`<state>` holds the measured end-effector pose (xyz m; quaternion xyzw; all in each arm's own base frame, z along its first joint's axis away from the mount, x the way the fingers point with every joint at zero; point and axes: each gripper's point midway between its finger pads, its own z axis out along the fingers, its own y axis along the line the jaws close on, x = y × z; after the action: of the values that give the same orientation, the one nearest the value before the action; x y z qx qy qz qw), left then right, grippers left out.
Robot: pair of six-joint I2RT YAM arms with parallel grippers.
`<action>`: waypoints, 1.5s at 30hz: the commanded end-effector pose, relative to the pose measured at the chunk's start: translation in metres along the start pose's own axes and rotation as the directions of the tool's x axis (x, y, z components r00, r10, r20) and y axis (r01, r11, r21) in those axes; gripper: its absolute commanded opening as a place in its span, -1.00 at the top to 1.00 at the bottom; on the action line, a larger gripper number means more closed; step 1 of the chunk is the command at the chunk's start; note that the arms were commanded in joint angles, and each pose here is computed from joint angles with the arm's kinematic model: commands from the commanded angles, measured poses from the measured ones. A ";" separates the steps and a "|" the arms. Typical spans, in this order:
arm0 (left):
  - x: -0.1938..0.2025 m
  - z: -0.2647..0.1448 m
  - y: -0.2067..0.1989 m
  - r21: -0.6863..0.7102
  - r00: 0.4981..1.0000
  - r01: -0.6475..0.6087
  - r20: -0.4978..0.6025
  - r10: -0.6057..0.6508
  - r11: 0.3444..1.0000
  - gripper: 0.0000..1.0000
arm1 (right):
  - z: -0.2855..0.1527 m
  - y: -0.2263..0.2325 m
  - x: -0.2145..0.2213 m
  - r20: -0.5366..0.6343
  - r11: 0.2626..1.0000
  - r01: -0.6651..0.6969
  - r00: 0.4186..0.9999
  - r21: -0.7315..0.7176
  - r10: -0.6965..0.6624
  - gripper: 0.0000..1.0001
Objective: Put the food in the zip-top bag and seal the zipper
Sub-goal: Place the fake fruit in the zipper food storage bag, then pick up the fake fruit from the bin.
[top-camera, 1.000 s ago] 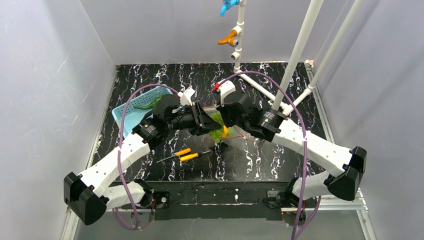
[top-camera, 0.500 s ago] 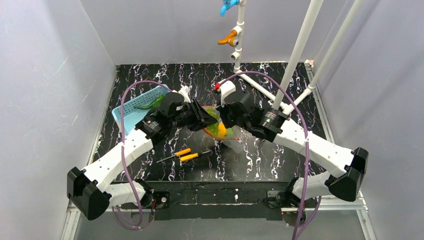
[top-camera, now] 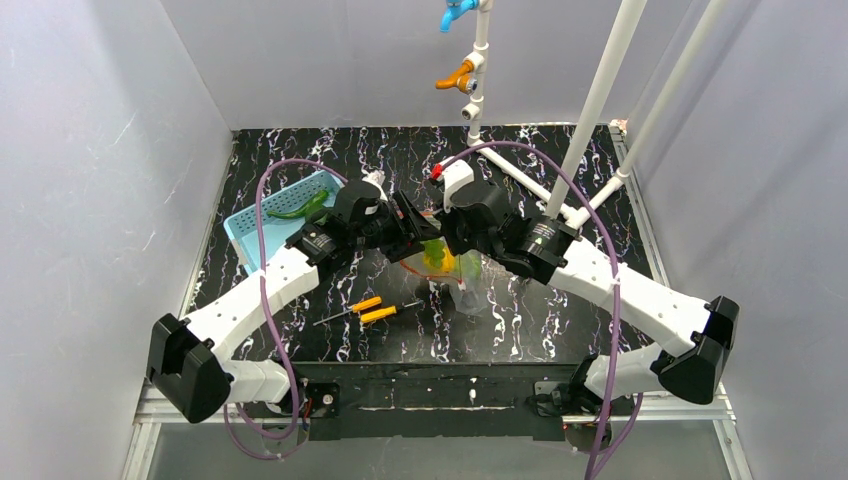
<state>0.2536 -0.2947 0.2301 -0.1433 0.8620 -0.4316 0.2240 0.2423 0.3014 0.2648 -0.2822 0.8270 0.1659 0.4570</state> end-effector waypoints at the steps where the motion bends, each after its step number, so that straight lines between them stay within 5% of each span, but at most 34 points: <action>1: -0.007 -0.016 -0.036 0.121 0.999 -0.043 0.034 0.040 0.992 -0.24 | -0.011 0.006 -0.021 0.075 0.999 -0.028 0.997 -0.030 0.031 0.97; 16: -0.007 -0.087 -0.045 0.144 0.970 -0.220 0.135 0.202 0.965 -0.45 | -0.006 -0.003 -0.015 0.066 1.000 -0.005 0.998 0.022 0.004 0.97; 26: -0.029 -0.153 0.006 -0.178 0.893 -0.337 0.252 0.374 0.924 -0.62 | -0.001 -0.001 -0.017 0.061 1.000 0.000 0.998 0.020 -0.001 0.97; 30: -0.035 -0.167 0.046 -0.371 0.863 -0.363 0.211 0.458 0.855 -0.71 | 0.000 0.000 -0.019 0.063 1.000 0.003 0.998 0.018 -0.004 0.97; 31: -0.048 -0.178 0.073 -0.528 0.828 -0.375 0.178 0.531 0.762 -0.80 | 0.001 0.001 -0.020 0.055 1.000 0.006 0.998 0.017 -0.007 0.97; 35: -0.076 -0.176 0.092 -0.657 0.770 -0.402 0.134 0.624 0.638 -0.92 | -0.002 0.000 -0.022 0.061 1.000 0.004 0.998 0.015 -0.005 0.97; 37: -0.112 -0.160 0.122 -0.737 0.787 -0.372 0.072 0.613 0.564 -0.92 | -0.007 -0.003 -0.023 0.062 1.000 0.004 0.998 0.025 -0.005 0.97; 45: -0.187 -0.131 0.166 -0.810 0.820 -0.293 0.060 0.569 0.508 -0.96 | -0.013 -0.006 -0.024 0.059 0.999 0.004 0.998 0.037 -0.007 0.97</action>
<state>0.3062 -0.0367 0.2098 -0.0891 0.9261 0.0588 0.3618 0.2450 0.2968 0.2558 -0.2860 0.8334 0.1418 0.4512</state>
